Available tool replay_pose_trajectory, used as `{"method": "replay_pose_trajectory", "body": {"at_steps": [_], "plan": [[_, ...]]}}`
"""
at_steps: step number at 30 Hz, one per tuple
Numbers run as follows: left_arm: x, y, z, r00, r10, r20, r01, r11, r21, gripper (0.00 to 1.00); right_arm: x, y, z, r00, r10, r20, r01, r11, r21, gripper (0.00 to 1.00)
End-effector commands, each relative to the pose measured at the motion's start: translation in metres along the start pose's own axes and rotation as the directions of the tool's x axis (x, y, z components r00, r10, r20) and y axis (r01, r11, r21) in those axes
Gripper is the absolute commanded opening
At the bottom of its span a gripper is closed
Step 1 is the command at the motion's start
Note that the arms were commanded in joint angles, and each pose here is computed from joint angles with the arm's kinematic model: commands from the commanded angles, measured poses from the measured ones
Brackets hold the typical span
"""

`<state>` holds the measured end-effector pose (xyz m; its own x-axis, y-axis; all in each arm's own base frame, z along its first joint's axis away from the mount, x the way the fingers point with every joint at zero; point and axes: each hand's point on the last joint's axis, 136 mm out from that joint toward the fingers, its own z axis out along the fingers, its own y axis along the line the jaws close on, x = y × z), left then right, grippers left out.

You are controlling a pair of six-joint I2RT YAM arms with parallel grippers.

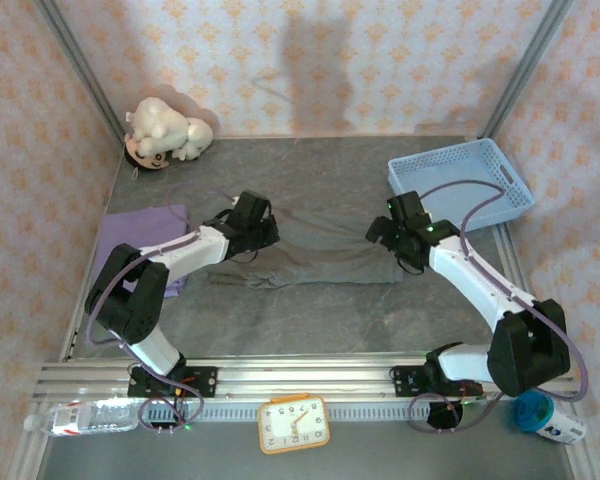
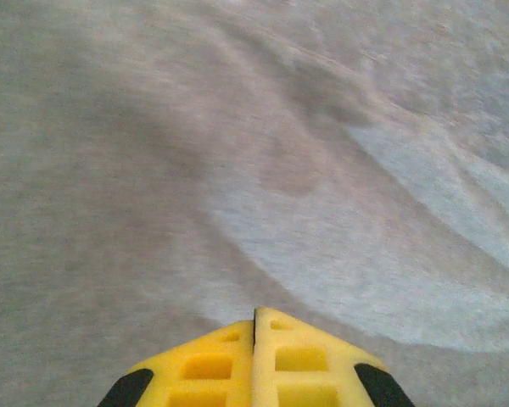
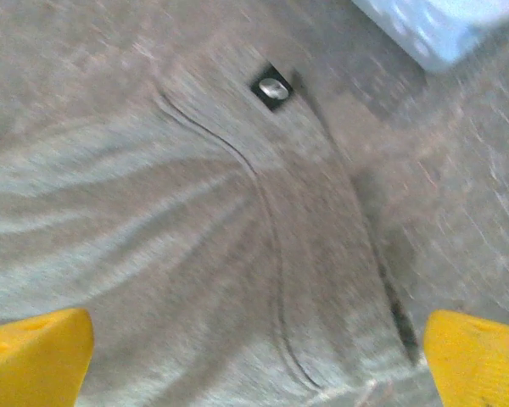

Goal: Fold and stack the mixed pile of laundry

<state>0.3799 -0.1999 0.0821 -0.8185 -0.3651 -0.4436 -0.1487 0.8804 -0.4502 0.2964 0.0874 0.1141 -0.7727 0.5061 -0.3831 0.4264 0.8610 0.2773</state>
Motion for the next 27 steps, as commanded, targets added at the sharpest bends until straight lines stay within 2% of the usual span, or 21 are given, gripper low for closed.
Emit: {"method": "replay_pose_trajectory", "body": {"at_steps": [1,5,8,13,15,17,19,23,25,27], "plan": [[0.000,-0.033,0.011,0.998,0.064,0.008,-0.064,0.997,0.044,0.00,0.025,-0.023,0.015,0.991,0.117,-0.068,-0.112,0.991,0.071,1.00],[0.014,-0.043,0.028,0.995,0.100,-0.030,-0.100,0.995,0.008,0.00,0.034,-0.003,0.041,0.970,0.222,-0.100,-0.228,0.972,-0.058,0.96],[0.023,-0.039,0.039,0.992,0.108,-0.058,-0.109,0.994,-0.028,0.00,0.034,0.002,0.058,0.947,0.309,-0.091,-0.317,0.943,-0.100,0.94],[0.038,-0.020,0.055,0.990,0.108,-0.096,-0.116,0.990,-0.085,0.00,0.024,-0.010,0.073,0.941,0.338,-0.011,-0.338,0.940,-0.042,0.89],[0.049,-0.007,0.065,0.986,0.109,-0.127,-0.125,0.985,-0.119,0.00,0.021,-0.013,0.078,0.943,0.333,0.005,-0.333,0.942,-0.035,0.75],[0.056,0.001,0.068,0.984,0.108,-0.142,-0.128,0.983,-0.135,0.00,0.018,-0.009,0.082,0.948,0.319,0.010,-0.319,0.947,-0.046,0.52],[0.061,0.006,0.069,0.982,0.110,-0.154,-0.133,0.981,-0.144,0.00,0.016,-0.005,0.084,0.957,0.291,0.007,-0.290,0.956,-0.050,0.36],[0.067,0.011,0.074,0.977,0.112,-0.179,-0.139,0.979,-0.150,0.00,0.007,-0.002,0.076,0.981,0.194,0.020,-0.194,0.981,-0.021,0.08],[0.070,0.009,0.077,0.975,0.107,-0.194,-0.135,0.981,-0.141,0.00,-0.002,-0.001,0.065,0.989,0.140,0.049,-0.140,0.990,-0.011,0.00],[0.072,0.006,0.080,0.974,0.099,-0.204,-0.127,0.983,-0.129,0.00,-0.011,0.006,0.050,0.994,0.076,0.077,-0.075,0.997,-0.024,0.00]]}}
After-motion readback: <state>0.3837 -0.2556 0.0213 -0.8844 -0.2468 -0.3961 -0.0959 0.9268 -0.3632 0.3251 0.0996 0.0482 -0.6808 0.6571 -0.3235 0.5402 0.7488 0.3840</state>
